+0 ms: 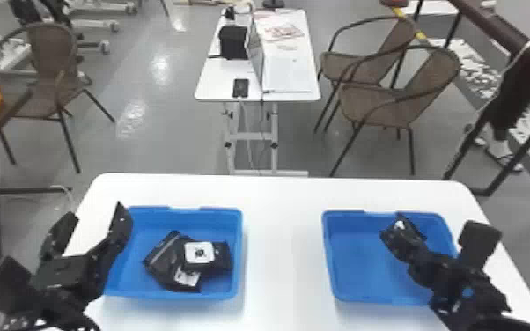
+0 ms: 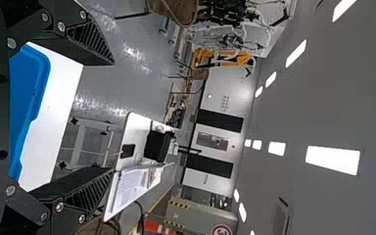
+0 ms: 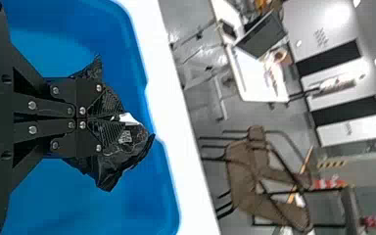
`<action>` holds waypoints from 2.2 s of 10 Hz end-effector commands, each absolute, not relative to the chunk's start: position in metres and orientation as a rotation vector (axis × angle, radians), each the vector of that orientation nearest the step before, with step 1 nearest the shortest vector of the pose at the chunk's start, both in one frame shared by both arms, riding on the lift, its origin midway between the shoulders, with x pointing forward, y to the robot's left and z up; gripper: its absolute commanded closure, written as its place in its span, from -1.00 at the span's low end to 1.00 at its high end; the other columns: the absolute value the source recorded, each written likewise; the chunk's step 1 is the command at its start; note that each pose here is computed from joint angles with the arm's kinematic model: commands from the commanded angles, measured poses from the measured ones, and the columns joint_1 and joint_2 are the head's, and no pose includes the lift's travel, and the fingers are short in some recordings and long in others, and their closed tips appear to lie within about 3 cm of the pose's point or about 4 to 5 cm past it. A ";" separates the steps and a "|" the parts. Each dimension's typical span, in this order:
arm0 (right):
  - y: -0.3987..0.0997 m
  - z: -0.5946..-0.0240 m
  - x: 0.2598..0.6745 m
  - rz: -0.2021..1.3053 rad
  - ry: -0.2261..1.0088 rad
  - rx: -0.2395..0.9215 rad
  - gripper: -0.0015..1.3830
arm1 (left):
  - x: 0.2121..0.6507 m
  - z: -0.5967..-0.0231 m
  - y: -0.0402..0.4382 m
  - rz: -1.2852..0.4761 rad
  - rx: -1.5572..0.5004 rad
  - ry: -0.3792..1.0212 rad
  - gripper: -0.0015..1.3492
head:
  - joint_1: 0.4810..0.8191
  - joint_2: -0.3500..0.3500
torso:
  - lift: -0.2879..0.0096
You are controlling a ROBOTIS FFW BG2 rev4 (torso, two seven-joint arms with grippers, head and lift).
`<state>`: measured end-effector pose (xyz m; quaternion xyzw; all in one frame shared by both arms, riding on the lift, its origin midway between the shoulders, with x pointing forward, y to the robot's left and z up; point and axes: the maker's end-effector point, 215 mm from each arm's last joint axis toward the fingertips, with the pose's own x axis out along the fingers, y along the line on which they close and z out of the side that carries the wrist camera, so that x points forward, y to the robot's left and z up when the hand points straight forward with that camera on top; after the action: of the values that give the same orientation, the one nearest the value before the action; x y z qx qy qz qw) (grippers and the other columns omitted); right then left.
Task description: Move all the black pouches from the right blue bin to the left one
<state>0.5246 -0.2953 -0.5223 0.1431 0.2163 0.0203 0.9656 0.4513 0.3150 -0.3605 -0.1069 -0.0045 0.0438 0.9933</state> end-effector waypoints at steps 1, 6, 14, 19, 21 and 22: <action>-0.273 -0.475 0.546 0.132 0.372 0.268 0.84 | 0.455 -0.359 0.312 0.084 -0.238 -0.006 -0.59 | 0.27 0.05 | 1.00; -0.074 -0.370 0.596 0.773 0.266 0.159 0.84 | 0.487 -0.355 0.268 -0.038 -0.441 0.097 -0.60 | 0.27 0.42 | 1.00; 0.126 -0.341 0.508 1.351 0.278 0.149 0.84 | 0.512 -0.338 0.218 -0.218 -0.572 0.182 -0.60 | 0.27 0.91 | 1.00; 0.133 -0.339 0.506 1.376 0.271 0.184 0.84 | 0.516 -0.340 0.197 -0.273 -0.572 0.234 0.80 | 0.27 1.00 | 1.00; 0.133 -0.338 0.509 1.370 0.263 0.193 0.84 | 0.518 -0.335 0.191 -0.297 -0.553 0.224 0.80 | 0.27 0.98 | 1.00; 0.131 -0.340 0.511 1.365 0.263 0.194 0.84 | 0.518 -0.334 0.192 -0.285 -0.573 0.213 0.80 | 0.27 0.96 | 1.00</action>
<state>0.5101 0.1318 -0.3391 0.0891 0.1214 0.6288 0.7628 0.5181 0.1915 -0.3339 -0.2766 0.1068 -0.1426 0.9443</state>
